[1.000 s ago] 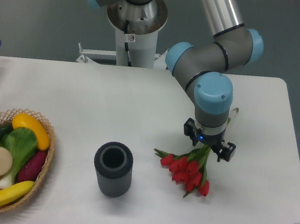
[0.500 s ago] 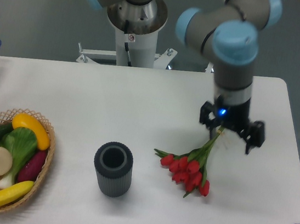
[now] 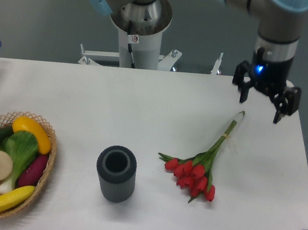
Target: Place the flowers on the table
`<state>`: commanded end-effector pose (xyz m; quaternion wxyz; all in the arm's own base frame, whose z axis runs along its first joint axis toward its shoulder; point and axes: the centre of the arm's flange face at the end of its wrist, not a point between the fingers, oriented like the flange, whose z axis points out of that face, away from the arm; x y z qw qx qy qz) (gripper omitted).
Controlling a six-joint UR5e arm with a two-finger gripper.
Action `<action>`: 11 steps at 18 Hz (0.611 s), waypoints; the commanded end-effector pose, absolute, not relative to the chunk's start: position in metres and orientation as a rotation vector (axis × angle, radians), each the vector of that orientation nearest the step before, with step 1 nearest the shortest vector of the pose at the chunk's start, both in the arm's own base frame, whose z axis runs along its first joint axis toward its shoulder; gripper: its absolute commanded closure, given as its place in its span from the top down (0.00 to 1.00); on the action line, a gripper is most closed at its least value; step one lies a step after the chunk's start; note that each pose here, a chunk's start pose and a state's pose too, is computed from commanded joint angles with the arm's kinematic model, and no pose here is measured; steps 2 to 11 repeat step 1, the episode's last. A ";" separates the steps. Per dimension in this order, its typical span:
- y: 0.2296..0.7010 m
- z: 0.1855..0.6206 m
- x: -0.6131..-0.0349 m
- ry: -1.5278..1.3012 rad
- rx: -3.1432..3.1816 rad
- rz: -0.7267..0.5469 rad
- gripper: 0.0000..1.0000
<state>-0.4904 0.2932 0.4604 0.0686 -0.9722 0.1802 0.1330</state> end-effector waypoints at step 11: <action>0.293 0.461 -0.490 0.557 -2.922 0.401 1.00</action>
